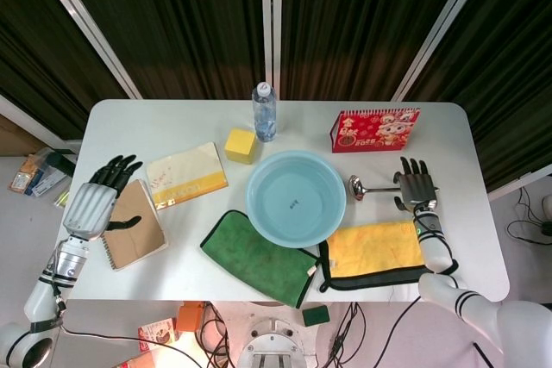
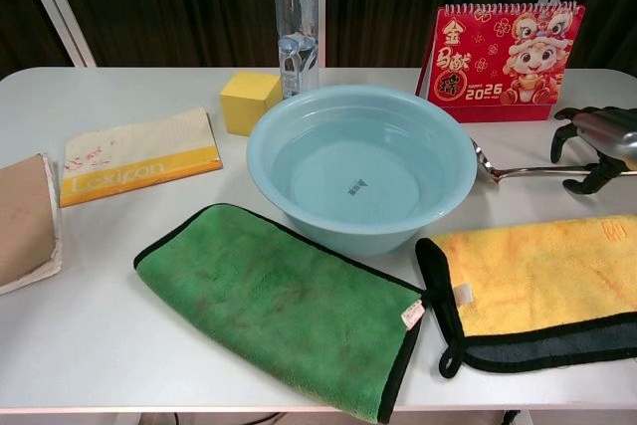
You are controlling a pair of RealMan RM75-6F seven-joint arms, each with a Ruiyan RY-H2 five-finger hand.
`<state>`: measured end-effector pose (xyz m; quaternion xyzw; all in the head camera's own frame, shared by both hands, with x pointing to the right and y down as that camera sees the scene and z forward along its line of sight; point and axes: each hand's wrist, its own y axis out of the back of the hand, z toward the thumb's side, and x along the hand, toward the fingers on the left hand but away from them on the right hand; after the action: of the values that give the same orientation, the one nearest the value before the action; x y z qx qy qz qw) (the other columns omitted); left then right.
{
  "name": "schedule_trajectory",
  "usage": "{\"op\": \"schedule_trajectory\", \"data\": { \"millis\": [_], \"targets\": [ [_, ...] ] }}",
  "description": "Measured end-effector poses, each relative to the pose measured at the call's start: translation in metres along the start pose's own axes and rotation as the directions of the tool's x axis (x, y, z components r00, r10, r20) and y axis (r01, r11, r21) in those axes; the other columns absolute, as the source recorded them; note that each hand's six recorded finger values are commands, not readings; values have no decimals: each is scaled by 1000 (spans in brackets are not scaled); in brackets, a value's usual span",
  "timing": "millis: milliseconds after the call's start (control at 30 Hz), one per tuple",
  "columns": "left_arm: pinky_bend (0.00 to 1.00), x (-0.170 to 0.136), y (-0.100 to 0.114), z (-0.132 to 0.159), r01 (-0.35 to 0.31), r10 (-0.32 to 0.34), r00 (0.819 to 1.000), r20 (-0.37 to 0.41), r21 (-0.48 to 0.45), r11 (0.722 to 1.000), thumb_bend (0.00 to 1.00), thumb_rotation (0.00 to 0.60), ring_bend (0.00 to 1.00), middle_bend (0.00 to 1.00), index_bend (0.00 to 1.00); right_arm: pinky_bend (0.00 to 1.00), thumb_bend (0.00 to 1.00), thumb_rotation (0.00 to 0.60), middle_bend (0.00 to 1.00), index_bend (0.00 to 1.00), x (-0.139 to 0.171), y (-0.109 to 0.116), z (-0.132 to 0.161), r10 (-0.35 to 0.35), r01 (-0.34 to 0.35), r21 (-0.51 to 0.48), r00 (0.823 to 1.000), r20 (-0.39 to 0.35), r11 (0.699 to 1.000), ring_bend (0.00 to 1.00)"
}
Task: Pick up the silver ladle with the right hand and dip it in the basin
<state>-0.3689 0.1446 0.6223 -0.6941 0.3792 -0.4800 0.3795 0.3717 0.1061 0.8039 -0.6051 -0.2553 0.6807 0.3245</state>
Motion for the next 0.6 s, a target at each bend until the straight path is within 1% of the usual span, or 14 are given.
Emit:
{"op": "schedule_trajectory", "data": {
  "millis": [333,467,600],
  "targets": [
    [189,3,-4,1,22,-22,1000,-9,15,1000,95,600,35,68,110,0,378,600,0,445,-4,0,-1,11,-11,-2,1000,5,1000,0],
    [189,4,-4,1,24,-24,1000,-11,17,1000,94,600,35,68,110,0,381,600,0,473,-4,1,-1,5,-5,-5,1000,7,1000,0],
    [189,4,-5,1,34,-33,999,-19,20,999,94,600,35,68,110,0,383,600,0,481,-3,1,-2,-6,6,-2,1000,8,1000,0]
  ]
}}
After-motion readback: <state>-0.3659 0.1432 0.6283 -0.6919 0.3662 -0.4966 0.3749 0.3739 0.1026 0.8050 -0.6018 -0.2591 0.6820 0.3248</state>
